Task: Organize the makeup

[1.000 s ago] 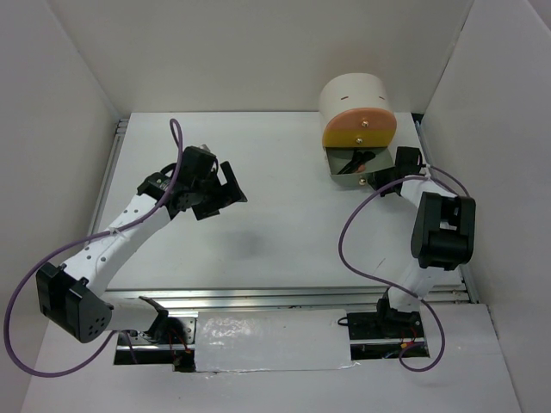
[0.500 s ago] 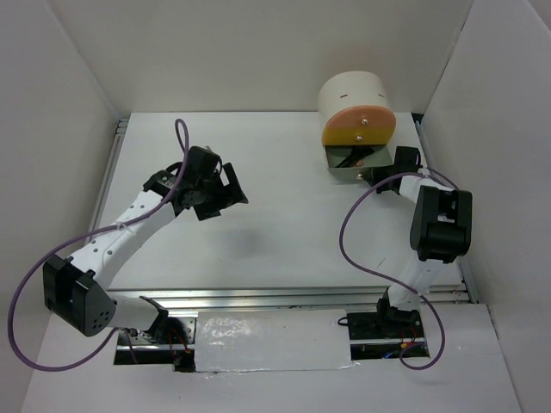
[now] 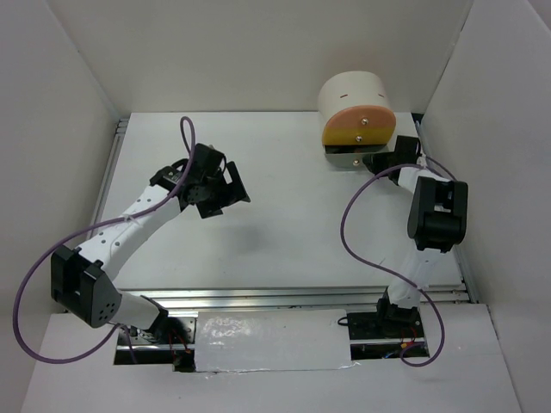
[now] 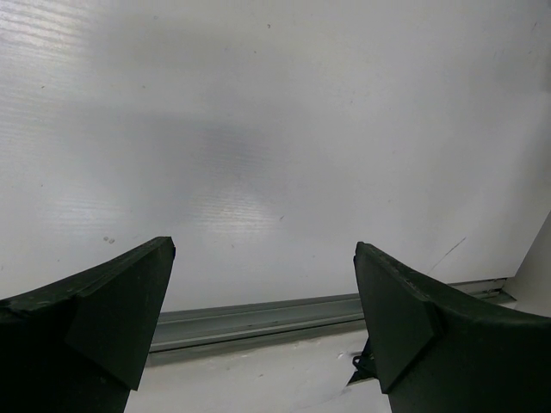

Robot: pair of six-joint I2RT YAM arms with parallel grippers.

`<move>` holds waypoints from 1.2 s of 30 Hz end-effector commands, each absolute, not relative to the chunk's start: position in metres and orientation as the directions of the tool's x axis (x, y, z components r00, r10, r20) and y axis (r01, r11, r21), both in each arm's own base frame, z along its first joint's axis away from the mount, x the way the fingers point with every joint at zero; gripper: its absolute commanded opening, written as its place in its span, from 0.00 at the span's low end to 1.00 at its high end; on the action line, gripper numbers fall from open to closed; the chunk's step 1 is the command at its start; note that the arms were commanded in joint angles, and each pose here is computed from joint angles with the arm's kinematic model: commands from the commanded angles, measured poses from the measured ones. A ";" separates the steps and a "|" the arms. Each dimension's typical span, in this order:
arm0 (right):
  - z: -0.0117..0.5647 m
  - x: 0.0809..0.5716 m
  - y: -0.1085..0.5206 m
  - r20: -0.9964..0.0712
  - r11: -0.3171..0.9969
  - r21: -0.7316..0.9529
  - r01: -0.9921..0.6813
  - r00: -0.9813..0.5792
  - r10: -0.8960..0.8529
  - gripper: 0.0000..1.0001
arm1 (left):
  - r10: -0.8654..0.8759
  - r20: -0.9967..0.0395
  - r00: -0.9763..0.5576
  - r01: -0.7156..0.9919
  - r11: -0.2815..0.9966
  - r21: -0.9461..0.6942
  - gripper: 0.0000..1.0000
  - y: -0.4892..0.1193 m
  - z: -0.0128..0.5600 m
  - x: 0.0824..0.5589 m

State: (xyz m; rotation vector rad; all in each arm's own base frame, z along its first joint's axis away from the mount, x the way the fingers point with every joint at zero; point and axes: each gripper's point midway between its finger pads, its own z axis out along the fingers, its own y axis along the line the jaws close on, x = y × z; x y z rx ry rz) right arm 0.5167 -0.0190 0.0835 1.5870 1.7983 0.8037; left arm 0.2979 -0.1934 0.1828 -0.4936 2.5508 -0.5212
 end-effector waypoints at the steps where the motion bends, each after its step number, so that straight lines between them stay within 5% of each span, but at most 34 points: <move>1: 0.100 0.541 -0.020 -0.032 0.084 0.823 0.562 -0.102 0.994 0.00 | -0.434 -0.419 -0.797 -0.224 0.857 -0.464 0.99 -0.195 0.199 0.309; 29: 0.118 0.548 -0.010 -0.018 0.079 0.923 0.377 -0.162 0.987 0.04 | -0.389 -0.431 -0.814 -0.191 0.881 -0.433 0.99 -0.183 0.203 0.306; 36: 0.172 0.502 -0.006 -0.145 0.194 0.930 0.313 -0.174 0.974 0.12 | -0.318 -0.507 -0.801 -0.109 0.911 -0.398 0.99 -0.176 0.228 0.309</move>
